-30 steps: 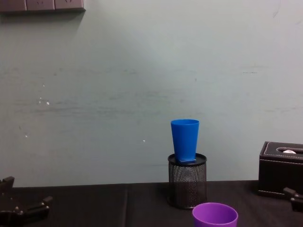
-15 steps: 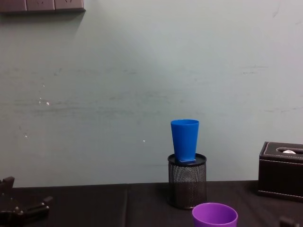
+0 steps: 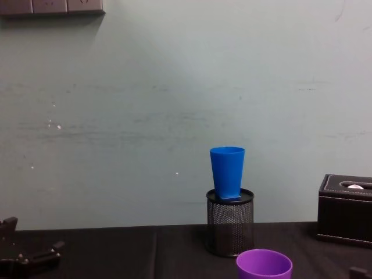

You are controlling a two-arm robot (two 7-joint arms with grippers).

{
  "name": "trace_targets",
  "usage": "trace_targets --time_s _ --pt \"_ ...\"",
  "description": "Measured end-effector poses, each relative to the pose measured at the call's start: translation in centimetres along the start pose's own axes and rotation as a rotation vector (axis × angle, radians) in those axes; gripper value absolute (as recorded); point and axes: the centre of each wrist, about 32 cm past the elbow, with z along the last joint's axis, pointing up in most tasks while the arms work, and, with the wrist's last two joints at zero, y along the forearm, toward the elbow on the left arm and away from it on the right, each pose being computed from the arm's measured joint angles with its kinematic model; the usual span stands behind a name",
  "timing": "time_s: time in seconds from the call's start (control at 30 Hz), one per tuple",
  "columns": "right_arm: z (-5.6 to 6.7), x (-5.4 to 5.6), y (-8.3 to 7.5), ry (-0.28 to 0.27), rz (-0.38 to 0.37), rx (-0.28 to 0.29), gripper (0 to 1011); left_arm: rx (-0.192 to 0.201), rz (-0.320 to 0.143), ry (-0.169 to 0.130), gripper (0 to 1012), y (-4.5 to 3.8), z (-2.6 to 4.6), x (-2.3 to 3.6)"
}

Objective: Pick up one cup with a gripper and tap it against the other cup.

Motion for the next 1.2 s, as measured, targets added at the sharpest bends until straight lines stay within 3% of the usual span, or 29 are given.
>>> trace_targets --time_s 0.53,1.2 --pt "0.0 -0.2 2.9 0.058 0.059 0.006 1003 0.0 0.0 0.0 1005 0.0 0.0 0.0" --pt "0.2 0.1 5.8 0.055 0.097 0.012 1003 0.0 0.0 0.0 1005 0.0 0.0 0.0"
